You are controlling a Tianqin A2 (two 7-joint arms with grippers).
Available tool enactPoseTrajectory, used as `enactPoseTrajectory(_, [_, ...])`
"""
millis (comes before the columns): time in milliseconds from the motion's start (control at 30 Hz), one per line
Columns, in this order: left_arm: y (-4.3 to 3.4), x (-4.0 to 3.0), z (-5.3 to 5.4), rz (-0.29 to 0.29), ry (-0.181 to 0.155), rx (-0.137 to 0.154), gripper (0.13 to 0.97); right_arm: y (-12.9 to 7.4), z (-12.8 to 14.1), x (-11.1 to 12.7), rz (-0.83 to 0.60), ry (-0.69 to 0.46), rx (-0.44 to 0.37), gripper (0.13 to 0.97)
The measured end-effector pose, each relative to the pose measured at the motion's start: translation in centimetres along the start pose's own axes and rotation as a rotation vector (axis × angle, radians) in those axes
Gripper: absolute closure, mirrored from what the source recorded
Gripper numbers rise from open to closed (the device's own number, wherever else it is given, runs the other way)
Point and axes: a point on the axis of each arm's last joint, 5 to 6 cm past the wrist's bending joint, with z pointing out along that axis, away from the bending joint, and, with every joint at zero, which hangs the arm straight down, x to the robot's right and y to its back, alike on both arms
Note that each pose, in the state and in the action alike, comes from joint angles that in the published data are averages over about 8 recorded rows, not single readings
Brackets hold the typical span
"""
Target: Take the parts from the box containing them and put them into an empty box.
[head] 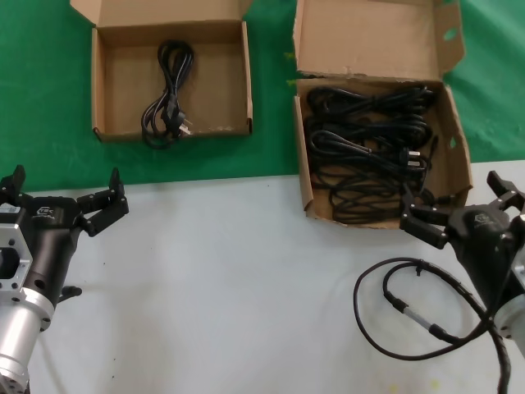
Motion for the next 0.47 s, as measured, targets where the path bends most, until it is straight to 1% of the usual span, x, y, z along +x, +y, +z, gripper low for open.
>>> enactPoseTrajectory(467, [0.00,0.00,0.00,0.000,0.000,0.000,0.132,0.00,0.00,0.00,0.000,0.000,0.000,0.130])
